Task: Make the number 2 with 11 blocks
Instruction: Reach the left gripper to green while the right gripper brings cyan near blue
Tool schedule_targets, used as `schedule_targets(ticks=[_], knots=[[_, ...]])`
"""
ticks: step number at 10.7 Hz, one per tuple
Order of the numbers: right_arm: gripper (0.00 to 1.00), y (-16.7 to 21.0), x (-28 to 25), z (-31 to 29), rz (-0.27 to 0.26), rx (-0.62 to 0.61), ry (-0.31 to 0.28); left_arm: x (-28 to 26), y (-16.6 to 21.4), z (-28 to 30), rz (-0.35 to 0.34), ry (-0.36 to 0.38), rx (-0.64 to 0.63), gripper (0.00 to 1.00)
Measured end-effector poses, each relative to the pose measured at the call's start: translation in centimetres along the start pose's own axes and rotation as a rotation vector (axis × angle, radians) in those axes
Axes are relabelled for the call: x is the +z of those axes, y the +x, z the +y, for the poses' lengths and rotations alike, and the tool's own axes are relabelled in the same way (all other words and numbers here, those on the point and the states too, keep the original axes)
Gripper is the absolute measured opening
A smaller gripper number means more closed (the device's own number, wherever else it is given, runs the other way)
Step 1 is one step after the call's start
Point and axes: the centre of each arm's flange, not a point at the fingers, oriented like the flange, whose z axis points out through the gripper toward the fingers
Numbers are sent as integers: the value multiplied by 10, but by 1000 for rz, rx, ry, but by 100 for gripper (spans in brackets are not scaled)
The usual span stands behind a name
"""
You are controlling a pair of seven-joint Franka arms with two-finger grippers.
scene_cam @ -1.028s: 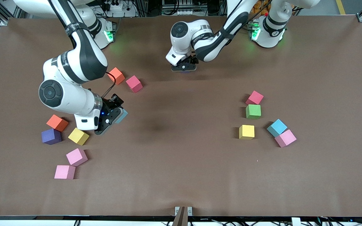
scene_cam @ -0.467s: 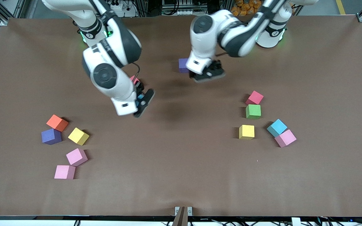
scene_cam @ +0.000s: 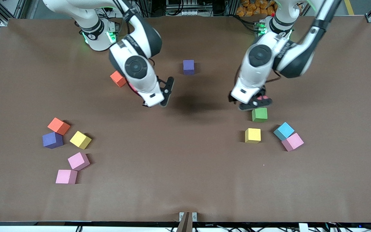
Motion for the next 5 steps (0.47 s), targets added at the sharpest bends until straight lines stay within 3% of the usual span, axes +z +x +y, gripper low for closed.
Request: schedule_targets(ticks=[5], knots=[[63,17,65,-100,47,-165,-77,60,24,-62,-84,9,75,100]])
